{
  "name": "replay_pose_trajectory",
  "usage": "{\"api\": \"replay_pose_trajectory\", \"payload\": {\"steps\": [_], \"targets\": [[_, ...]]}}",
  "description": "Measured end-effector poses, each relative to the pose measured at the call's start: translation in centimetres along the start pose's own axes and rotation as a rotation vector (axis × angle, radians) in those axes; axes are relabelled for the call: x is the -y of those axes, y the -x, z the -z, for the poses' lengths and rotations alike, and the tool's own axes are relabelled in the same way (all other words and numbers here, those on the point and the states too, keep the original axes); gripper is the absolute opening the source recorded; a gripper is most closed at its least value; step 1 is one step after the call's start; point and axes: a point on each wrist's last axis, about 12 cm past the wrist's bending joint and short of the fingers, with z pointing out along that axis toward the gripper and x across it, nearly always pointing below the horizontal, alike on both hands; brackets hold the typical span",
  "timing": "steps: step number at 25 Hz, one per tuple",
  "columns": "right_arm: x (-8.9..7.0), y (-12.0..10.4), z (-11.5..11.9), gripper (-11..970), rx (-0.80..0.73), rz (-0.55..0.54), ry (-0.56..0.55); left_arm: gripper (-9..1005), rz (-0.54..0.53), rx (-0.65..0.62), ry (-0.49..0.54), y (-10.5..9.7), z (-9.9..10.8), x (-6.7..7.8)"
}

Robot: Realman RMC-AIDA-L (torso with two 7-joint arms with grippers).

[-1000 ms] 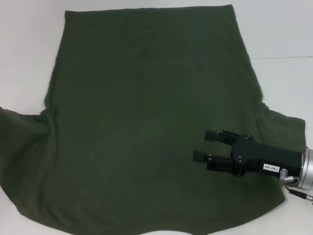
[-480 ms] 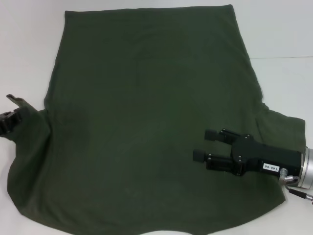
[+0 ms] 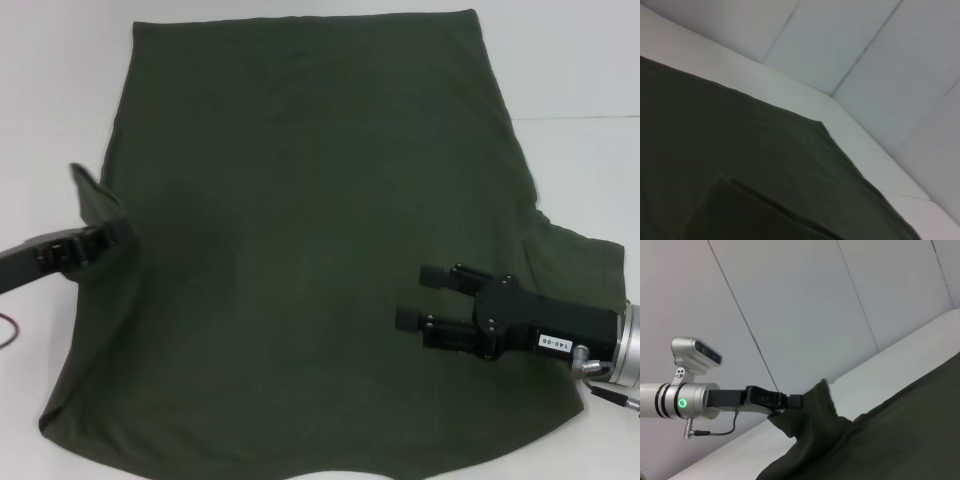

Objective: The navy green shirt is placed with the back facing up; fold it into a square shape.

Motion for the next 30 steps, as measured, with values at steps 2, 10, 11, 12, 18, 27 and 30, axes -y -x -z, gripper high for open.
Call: {"api": "replay_pose_trajectory", "payload": {"steps": [2, 10, 11, 12, 18, 27, 30], "targets": [[0.0, 0.0, 0.0, 915, 0.0, 0.001, 0.0, 47, 0.023, -0.009, -0.025, -0.2, -0.8, 0.5], [0.0, 0.2, -0.2, 915, 0.0, 0.001, 0.004, 143, 0.12, -0.001, -0.094, -1.7, -3.8, 2.0], [0.0, 0.2, -0.2, 915, 0.0, 0.001, 0.005, 155, 0.124, 0.006, -0.096, -1.8, -4.0, 2.1], [0.0, 0.2, -0.2, 915, 0.0, 0.002, 0.006, 167, 0.128, 0.01, -0.1, -2.0, -4.1, 2.2], [0.1, 0.5, -0.2, 915, 0.003, -0.009, 0.005, 411, 0.111, 0.027, -0.137, -2.3, -3.9, 2.5], [2.1, 1.9, 2.3, 915, -0.011, -0.303, -0.087, 708, -0.229, 0.047, -0.399, -4.8, -4.4, 5.8], [3.0, 2.2, 3.7, 915, -0.008, -0.437, -0.158, 765, -0.334, 0.003, -0.464, -6.1, -5.1, 6.8]]}}
